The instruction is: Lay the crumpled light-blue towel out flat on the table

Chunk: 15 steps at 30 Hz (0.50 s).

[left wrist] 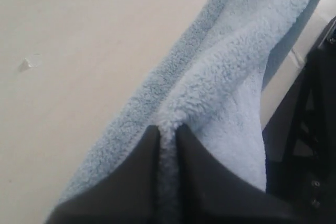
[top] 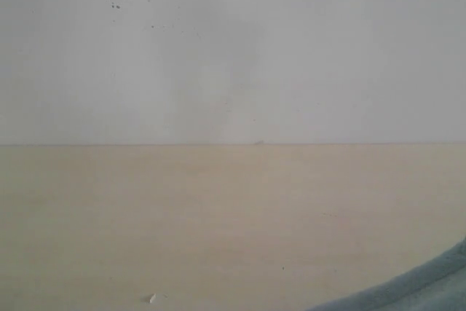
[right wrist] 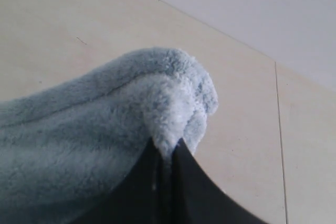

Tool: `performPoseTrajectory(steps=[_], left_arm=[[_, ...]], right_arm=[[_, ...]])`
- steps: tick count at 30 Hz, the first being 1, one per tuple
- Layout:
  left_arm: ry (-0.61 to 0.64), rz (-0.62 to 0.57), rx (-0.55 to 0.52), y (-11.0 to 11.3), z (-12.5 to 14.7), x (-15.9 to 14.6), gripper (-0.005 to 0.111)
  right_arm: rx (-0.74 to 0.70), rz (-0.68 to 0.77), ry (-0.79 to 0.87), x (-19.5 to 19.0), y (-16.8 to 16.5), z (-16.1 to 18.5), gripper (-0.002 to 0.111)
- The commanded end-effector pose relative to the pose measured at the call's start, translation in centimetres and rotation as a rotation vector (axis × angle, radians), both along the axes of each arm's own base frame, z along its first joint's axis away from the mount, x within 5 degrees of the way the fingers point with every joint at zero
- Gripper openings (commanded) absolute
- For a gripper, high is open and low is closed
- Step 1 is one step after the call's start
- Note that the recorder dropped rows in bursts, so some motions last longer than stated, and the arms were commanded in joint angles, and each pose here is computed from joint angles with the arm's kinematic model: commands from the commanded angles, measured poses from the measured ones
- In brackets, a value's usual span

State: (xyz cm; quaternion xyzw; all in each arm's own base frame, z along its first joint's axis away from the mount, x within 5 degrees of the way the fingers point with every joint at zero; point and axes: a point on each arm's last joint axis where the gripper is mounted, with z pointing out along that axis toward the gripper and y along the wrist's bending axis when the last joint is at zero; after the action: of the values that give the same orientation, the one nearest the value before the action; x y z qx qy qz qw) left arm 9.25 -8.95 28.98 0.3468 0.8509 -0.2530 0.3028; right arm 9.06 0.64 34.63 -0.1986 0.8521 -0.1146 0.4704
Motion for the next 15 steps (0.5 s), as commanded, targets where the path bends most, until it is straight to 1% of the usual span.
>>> performPoseTrajectory(steps=[1, 4, 6, 9, 11, 13, 15], left_arm=[[0.006, 0.022, 0.020, -1.5, -1.9, 3.3, 0.025], [0.047, 0.052, 0.072, -2.3, -4.0, 5.6, 0.046], [0.060, 0.089, 0.088, -2.7, -5.1, 6.9, 0.055], [0.104, 0.124, 0.083, -3.3, -6.3, 8.0, 0.056], [0.127, 0.100, 0.076, -3.6, -6.6, 8.0, 0.055], [0.150, 0.060, 0.074, -3.7, -6.6, 7.6, 0.051], [0.190, 0.023, 0.076, -3.7, -6.5, 7.0, 0.044]], right_arm=[[-0.001, 0.001, -0.015, 0.0, 0.0, 0.1, 0.000], [0.005, -0.002, -0.016, 0.0, 0.0, 0.1, 0.000], [0.008, 0.001, -0.019, 0.0, 0.0, 0.1, 0.000], [0.009, 0.003, -0.022, 0.0, 0.0, 0.1, 0.000], [0.009, 0.003, -0.023, 0.0, 0.0, 0.1, 0.000], [0.010, 0.004, -0.024, 0.0, 0.0, 0.1, 0.000], [0.011, 0.006, -0.028, 0.1, 0.1, 0.2, 0.000]])
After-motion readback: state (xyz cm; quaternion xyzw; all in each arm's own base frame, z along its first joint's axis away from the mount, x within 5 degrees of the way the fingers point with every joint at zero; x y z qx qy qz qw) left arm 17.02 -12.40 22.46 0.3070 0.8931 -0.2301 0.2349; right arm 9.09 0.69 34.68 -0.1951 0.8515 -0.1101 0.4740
